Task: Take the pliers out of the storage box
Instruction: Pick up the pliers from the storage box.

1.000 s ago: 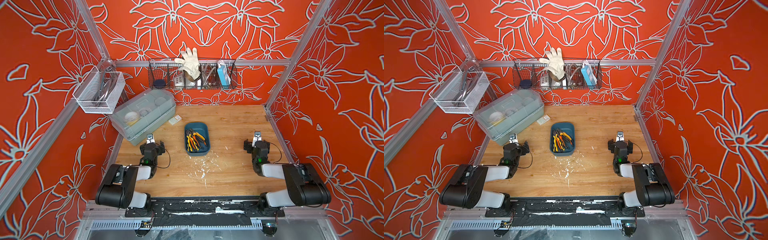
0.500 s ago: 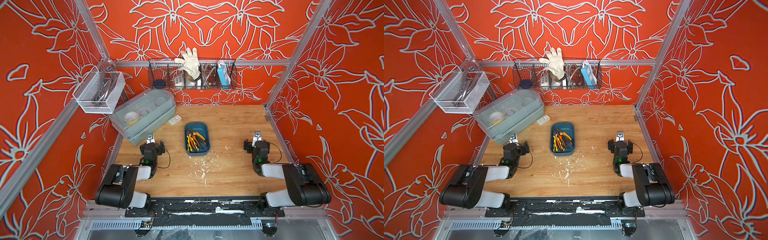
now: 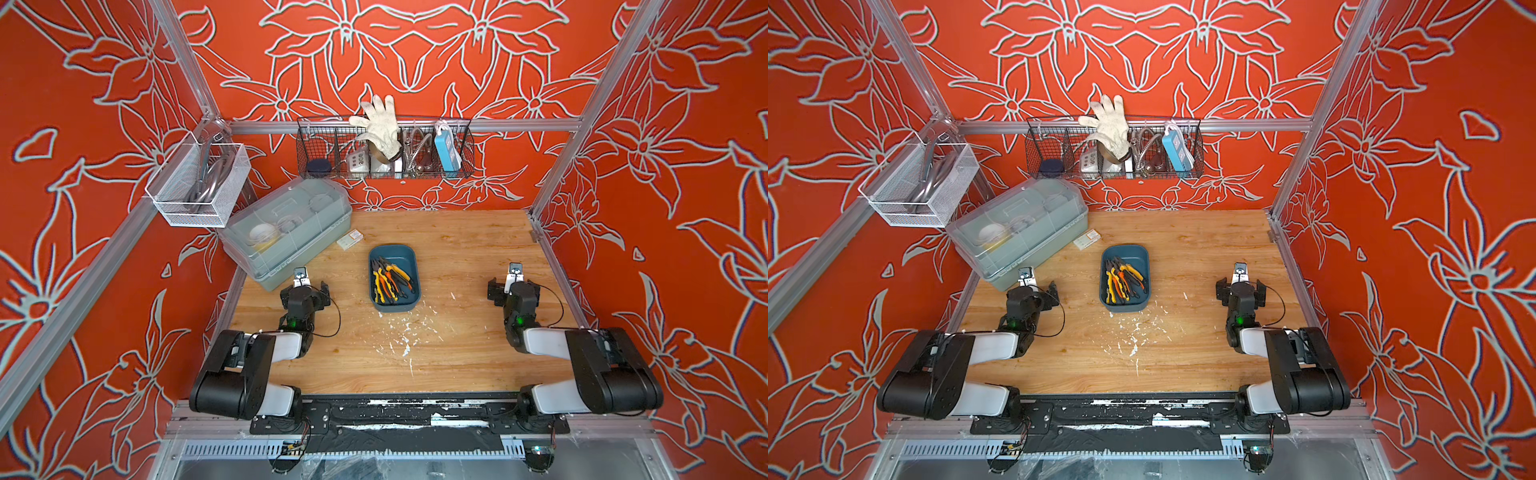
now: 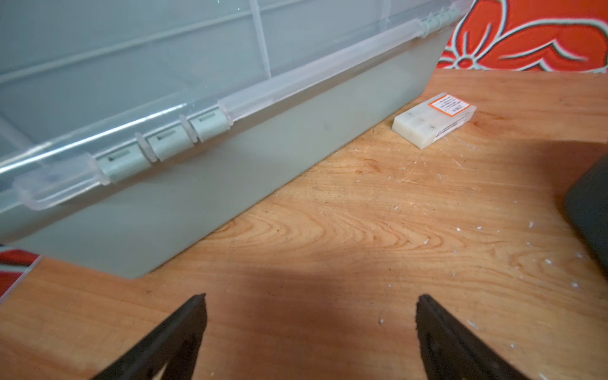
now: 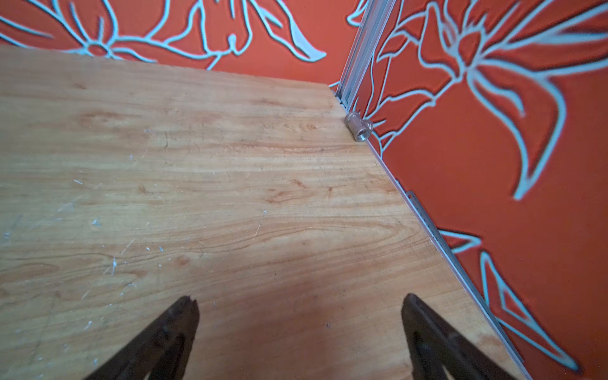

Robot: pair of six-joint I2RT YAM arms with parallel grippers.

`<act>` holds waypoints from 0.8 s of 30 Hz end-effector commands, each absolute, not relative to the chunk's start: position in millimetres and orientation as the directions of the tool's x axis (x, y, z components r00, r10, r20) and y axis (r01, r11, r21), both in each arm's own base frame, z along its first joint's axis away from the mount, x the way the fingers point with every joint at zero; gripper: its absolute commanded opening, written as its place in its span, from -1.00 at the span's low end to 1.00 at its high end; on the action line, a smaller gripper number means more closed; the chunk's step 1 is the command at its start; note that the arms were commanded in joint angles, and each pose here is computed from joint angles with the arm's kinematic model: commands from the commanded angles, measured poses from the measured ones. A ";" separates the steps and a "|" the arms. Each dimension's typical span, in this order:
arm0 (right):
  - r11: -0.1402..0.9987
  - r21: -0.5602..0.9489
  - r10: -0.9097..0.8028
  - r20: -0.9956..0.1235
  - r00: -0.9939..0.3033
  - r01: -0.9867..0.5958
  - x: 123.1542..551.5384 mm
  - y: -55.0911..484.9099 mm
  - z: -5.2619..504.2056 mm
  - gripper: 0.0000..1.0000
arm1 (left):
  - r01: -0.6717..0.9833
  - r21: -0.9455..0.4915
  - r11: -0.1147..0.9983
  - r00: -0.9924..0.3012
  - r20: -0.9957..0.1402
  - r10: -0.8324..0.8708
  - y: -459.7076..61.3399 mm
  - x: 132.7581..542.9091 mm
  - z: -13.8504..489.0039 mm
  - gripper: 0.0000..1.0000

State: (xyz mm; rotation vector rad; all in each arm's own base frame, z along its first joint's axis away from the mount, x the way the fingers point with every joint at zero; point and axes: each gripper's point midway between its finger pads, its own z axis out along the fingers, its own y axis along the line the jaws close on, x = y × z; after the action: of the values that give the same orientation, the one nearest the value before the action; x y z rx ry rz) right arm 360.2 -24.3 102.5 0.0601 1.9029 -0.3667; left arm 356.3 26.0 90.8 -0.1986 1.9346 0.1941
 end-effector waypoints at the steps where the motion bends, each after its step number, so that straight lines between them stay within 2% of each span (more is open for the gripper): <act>1: 0.932 -0.241 -0.159 -0.943 -0.292 0.271 348.3 -24.1 125.4 1.00 | -0.204 0.060 0.977 -0.341 -0.940 -0.014 18.5 353.2 120.1 0.97; 2: 0.923 -0.259 -0.166 -0.936 -0.312 0.285 343.7 -23.4 133.6 1.00 | -0.203 0.056 0.978 -0.375 -0.927 -0.025 16.6 352.1 128.1 0.96; 4: 0.934 -0.218 -0.113 -0.931 -0.346 0.282 336.8 -22.0 151.5 1.00 | -0.244 -0.044 0.969 -0.352 -0.927 -0.131 17.4 346.9 154.2 0.97; 8: 0.967 -0.063 -0.010 -0.978 -0.210 0.249 319.2 -11.5 192.1 1.00 | -0.159 -0.332 0.930 -0.309 -0.878 -0.366 -10.5 330.3 181.2 0.96; 9: 0.963 0.006 0.057 -0.982 -0.179 0.270 314.0 -13.7 197.4 1.00 | -0.102 -0.381 0.919 -0.339 -0.855 -0.393 -23.5 325.9 182.4 0.96; 11: 0.899 0.222 0.295 -0.944 -0.146 0.377 298.5 -26.2 196.4 1.00 | 0.006 -0.471 0.882 -0.390 -0.813 -0.432 -48.6 317.6 188.0 0.96; 14: 0.764 0.395 0.516 -0.849 -0.115 0.510 270.9 -41.0 180.9 1.00 | -0.039 -0.567 0.823 -0.444 -0.728 -0.523 -55.5 311.9 185.6 0.97; 19: 0.830 0.460 0.516 -0.848 -0.121 0.316 278.5 -13.6 190.8 1.00 | 0.042 -0.606 0.794 -0.503 -0.700 -0.507 -86.9 307.9 186.3 0.97; 24: 0.872 0.368 0.469 -0.815 -0.341 0.323 301.0 9.8 163.7 1.00 | 0.018 -0.567 0.824 -0.602 -0.664 -0.444 -104.4 305.9 150.1 0.96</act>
State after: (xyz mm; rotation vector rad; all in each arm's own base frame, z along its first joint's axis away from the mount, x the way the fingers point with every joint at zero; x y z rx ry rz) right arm 292.0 -9.4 183.2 0.6122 1.8079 0.1344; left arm 309.9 -96.1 168.1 -0.3126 2.0456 -0.6668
